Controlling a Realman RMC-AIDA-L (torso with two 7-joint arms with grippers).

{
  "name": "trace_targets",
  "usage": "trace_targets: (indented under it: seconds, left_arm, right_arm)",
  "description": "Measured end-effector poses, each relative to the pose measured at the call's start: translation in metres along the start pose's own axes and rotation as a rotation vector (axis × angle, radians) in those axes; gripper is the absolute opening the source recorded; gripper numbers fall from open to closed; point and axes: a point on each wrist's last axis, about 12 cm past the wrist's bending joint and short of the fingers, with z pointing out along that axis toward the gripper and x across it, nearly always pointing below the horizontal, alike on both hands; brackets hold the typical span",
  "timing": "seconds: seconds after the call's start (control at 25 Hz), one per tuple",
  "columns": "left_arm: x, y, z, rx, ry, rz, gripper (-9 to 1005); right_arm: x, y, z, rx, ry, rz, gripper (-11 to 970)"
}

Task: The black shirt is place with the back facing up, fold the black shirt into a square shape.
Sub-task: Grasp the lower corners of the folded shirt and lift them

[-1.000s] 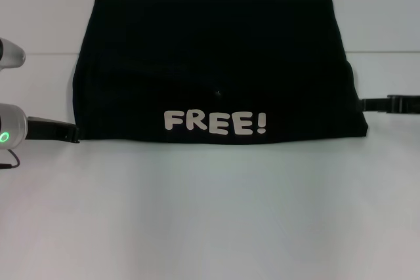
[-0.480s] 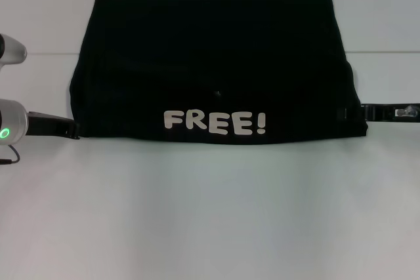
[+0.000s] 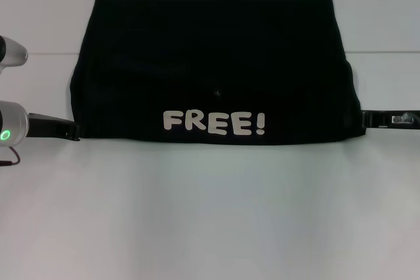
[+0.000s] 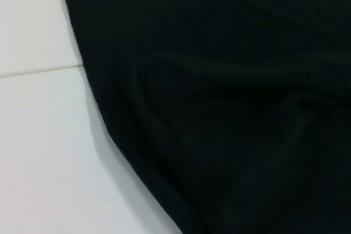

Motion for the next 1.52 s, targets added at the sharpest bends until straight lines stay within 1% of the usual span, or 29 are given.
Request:
trace_targets:
  seconds: [0.04,0.24,0.52,0.68,0.88,1.08,1.2,1.36,1.52]
  left_arm:
    - [0.0,0.0,0.0,0.0,0.0,0.0,19]
    - [0.001,0.0,-0.002,0.013,0.004,-0.016,20]
    - [0.007,-0.004,-0.018,0.109,0.052,-0.03,20]
    - [0.014,-0.008,-0.028,0.185,0.104,-0.023,19]
    - [0.024,-0.014,-0.045,0.286,0.167,-0.005,19]
    - [0.035,-0.011,-0.061,0.367,0.204,0.001,20]
    - [0.043,-0.009,-0.071,0.436,0.203,-0.005,20]
    - [0.055,-0.008,-0.083,0.509,0.195,-0.015,20]
    - [0.07,-0.009,-0.089,0.561,0.214,-0.018,20]
  right_arm:
    - [0.001,-0.001,0.0,0.002,0.0,0.001,41]
    - [0.006,-0.005,-0.007,-0.015,0.001,0.008,25]
    - [0.016,-0.016,-0.028,-0.075,0.01,0.014,6]
    - [0.029,-0.021,-0.044,-0.118,0.036,0.01,6]
    - [0.052,-0.029,-0.071,-0.181,0.066,-0.013,6]
    - [0.079,-0.035,-0.097,-0.255,0.079,-0.039,7]
    - [0.095,-0.036,-0.111,-0.297,0.081,-0.057,7]
    - [0.112,-0.037,-0.124,-0.337,0.099,-0.072,7]
    - [0.127,-0.036,-0.134,-0.379,0.123,-0.091,7]
